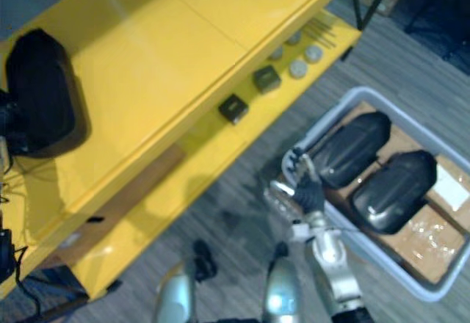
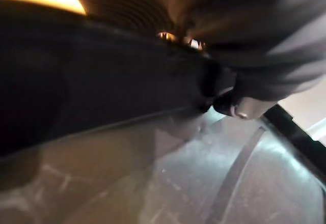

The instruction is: Walk over and take plastic housings, then place them on the shelf

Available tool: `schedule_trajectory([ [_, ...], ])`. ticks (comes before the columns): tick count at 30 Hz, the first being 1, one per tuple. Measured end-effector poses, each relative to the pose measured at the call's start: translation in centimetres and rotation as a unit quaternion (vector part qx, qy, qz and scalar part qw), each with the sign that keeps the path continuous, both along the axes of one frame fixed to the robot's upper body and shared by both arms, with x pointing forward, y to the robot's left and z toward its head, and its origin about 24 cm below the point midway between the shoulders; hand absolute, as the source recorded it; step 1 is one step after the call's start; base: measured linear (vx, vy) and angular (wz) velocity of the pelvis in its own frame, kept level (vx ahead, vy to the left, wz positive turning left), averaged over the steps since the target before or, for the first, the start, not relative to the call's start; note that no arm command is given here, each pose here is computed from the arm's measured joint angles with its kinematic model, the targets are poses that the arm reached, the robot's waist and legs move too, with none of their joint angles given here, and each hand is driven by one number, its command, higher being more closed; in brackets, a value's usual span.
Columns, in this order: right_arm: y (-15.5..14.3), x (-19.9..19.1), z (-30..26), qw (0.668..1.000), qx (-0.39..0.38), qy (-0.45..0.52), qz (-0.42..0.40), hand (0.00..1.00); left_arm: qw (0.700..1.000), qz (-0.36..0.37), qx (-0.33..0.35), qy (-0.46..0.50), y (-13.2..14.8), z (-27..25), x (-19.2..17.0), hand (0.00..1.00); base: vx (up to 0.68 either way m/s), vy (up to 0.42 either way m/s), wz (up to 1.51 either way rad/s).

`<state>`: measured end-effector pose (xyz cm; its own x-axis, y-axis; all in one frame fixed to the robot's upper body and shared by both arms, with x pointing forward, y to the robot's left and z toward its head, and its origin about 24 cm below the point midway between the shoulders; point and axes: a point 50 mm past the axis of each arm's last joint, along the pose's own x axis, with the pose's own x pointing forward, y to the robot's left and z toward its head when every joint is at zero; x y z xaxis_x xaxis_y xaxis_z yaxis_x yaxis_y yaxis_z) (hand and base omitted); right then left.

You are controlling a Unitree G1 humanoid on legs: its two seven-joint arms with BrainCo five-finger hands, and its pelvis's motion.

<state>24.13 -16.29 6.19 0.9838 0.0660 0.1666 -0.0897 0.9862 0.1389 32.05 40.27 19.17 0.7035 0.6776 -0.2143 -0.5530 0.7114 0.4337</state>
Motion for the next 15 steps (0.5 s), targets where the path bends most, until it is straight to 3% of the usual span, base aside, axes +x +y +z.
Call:
schedule_trajectory([
  [7,0.0,-0.6,-0.9,1.000,-0.003,0.019,0.008,0.00,0.998,0.027,-0.051,-0.032,0.3,-2.1,-0.7,0.00,0.04,-0.006,-0.01],
  [10,0.1,-1.1,-1.5,0.999,-0.003,0.031,0.010,0.00,0.992,0.037,-0.100,-0.068,-0.4,-3.2,-0.4,0.00,0.05,-0.011,0.03],
  [15,0.4,-1.8,-2.6,0.999,-0.001,0.050,0.019,0.00,0.983,0.080,-0.122,-0.112,-1.5,-4.4,0.1,0.00,0.02,0.000,0.00],
])
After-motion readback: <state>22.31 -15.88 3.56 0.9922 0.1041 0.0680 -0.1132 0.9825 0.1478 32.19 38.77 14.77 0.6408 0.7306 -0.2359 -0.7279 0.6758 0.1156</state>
